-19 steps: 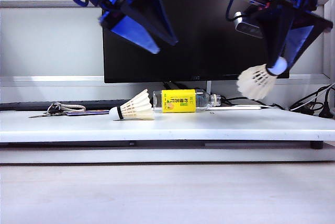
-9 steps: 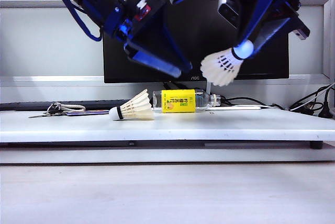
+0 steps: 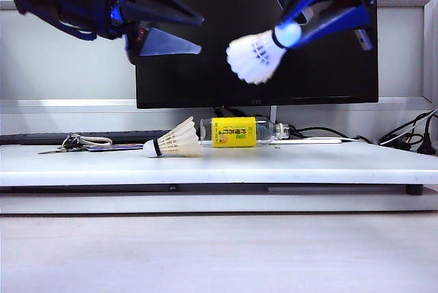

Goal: Stack the badminton balls on the table vertically.

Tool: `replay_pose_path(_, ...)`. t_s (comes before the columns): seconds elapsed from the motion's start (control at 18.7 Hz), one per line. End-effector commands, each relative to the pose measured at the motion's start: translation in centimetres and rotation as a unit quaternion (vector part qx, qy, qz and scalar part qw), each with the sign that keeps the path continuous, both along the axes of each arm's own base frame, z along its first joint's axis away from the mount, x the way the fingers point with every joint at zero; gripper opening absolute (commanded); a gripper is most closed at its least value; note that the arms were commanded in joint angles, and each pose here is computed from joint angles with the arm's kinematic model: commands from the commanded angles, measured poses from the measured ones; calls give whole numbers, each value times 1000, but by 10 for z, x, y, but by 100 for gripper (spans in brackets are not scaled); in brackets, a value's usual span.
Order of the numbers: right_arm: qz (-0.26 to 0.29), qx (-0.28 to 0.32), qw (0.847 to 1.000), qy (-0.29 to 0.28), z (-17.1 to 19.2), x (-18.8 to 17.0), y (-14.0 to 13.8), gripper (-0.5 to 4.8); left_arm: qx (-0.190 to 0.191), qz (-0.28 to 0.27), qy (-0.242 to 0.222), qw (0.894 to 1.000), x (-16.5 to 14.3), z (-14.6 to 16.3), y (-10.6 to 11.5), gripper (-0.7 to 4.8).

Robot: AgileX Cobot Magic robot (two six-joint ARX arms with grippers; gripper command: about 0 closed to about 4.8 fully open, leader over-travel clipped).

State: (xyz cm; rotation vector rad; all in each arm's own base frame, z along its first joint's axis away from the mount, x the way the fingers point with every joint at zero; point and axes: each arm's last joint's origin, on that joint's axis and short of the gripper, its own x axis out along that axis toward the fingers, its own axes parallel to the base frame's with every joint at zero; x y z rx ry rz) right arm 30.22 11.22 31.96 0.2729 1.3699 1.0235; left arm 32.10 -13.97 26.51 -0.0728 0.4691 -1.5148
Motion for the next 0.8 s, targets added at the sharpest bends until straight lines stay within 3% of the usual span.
replay_pose_path(0.05,7,19,1000,-6,4,-2,1,134,-15,-29,10,999,0,-5,-7,285)
replay_pose_path(0.32,22,72,997,1,6,-3,3,134,-23,-46,29,998,4,-15,-10,272)
replay_pose_path(0.75,29,73,997,2,6,-4,7,134,-47,-65,11,997,6,-10,-13,266)
replay_pose_path(0.8,29,74,997,2,6,-4,7,134,-48,-66,12,997,6,-10,-13,235)
